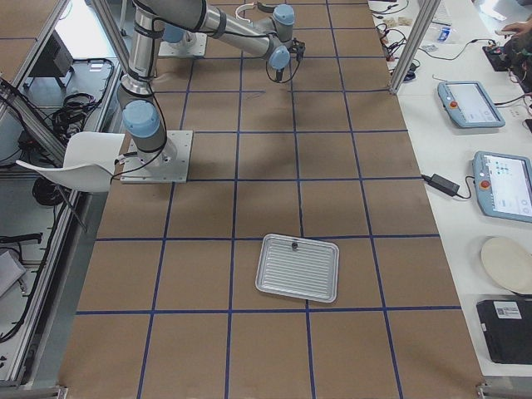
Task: Place bearing gear from tray to pile
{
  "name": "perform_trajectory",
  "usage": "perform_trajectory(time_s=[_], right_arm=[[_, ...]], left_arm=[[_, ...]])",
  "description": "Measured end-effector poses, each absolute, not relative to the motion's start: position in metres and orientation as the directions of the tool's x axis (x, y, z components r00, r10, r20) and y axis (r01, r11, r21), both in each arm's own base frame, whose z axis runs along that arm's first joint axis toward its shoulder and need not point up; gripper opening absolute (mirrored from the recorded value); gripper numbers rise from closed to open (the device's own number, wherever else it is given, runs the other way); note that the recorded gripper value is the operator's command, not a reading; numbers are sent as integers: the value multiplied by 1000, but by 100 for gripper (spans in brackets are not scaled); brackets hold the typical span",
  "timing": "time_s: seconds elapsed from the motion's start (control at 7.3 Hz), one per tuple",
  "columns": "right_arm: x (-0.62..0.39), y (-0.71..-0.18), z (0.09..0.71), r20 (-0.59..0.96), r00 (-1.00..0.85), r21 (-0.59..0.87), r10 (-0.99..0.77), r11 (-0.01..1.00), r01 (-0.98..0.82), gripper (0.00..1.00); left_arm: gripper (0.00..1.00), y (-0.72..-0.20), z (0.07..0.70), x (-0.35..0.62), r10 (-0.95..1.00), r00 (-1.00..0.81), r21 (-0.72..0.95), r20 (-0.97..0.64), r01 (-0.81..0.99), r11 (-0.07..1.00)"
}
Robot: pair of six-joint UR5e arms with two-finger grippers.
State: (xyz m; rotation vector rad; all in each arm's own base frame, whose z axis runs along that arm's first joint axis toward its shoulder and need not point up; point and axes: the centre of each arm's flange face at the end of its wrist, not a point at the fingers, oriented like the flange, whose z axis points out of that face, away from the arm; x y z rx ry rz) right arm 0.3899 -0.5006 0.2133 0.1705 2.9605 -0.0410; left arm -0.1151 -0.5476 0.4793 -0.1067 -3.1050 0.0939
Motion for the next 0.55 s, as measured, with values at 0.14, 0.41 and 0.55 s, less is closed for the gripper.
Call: perform_trajectory(time_s=[0.14, 0.41, 0.55], right_arm=[[377, -511, 220, -179, -982, -50, 66, 996, 76, 100], [317, -542, 242, -159, -987, -92, -29, 996, -15, 100], [266, -560, 256, -136, -989, -85, -61, 995, -50, 100]], left_arm=[[100, -546, 457, -121, 68, -997, -23, 36, 67, 997], [100, -535, 411, -162, 64, -997, -9, 39, 64, 998], [100, -530, 384, -195, 49, -998, -20, 40, 48, 999]])
